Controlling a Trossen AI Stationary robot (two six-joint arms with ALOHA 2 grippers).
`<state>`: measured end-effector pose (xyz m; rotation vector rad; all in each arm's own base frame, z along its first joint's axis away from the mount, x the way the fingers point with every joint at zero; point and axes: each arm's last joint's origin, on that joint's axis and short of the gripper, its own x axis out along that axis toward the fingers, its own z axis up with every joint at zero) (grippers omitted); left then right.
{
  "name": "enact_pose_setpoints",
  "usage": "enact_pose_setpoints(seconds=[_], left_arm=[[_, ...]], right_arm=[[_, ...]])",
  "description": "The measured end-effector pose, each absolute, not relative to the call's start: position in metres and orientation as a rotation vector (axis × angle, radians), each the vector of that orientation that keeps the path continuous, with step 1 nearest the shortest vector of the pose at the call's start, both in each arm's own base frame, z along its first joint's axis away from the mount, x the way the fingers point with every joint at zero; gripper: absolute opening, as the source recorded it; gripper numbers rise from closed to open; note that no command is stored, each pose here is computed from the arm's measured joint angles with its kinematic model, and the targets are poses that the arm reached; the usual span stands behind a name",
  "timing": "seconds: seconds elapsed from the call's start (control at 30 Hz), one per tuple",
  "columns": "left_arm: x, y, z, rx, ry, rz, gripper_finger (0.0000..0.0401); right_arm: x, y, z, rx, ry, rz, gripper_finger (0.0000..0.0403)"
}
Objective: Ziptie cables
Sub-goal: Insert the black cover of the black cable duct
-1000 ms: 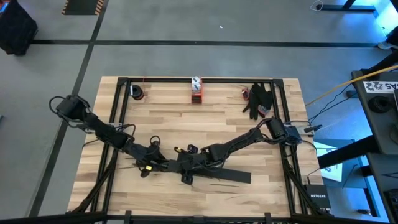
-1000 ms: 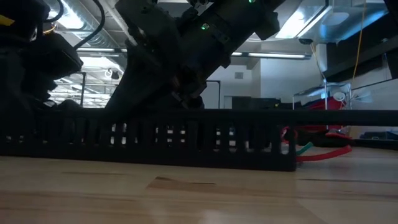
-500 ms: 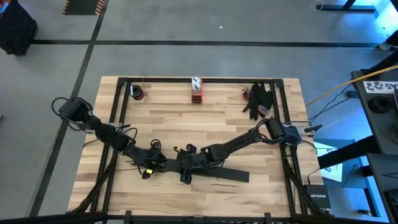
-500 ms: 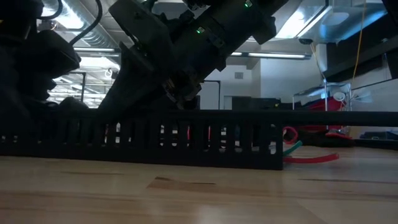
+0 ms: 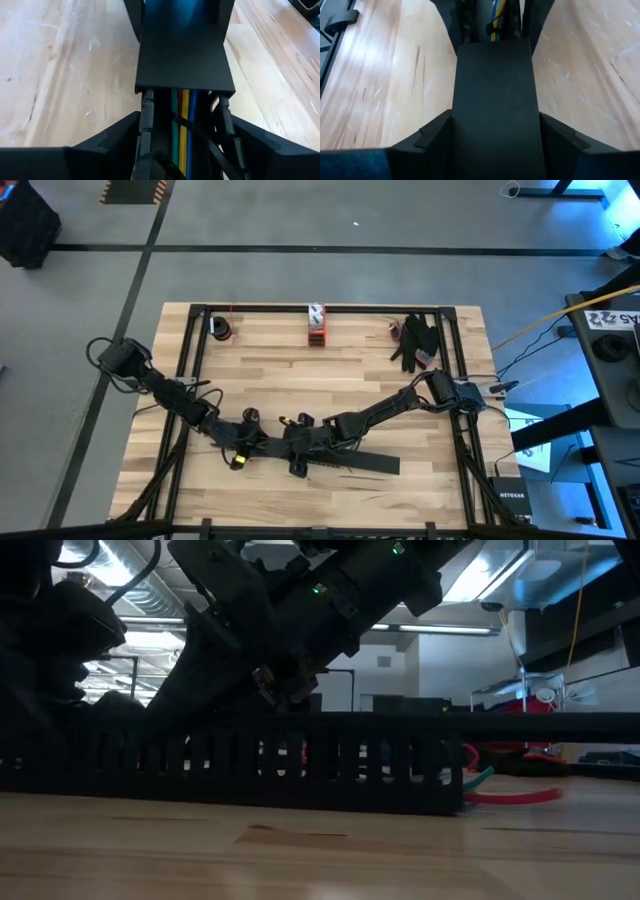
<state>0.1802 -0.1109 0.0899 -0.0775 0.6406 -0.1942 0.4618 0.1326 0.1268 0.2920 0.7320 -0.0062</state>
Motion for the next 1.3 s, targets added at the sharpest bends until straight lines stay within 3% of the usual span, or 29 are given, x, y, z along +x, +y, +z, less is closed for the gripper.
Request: enact_pose_setpoints(seconds=[0.63,0.9,1.3], left_arm=[[0.231,-0.13,0.089,0.022,0.629,-0.183,0.0238],[0.245,-0.125,0.096,-0.02,0.637,-0.194,0.0273],[0.223,-0.113,0.161,-0.035,0.807,-0.208,0.0288]], right_arm=[[0.466,0.137,0.121,0.278,0.718,0.04,0.023],[0.465,0.139,0.121,0.249,0.733,0.032,0.023],[0.463,0.138,0.118,0.23,0.766,-0.005,0.023]])
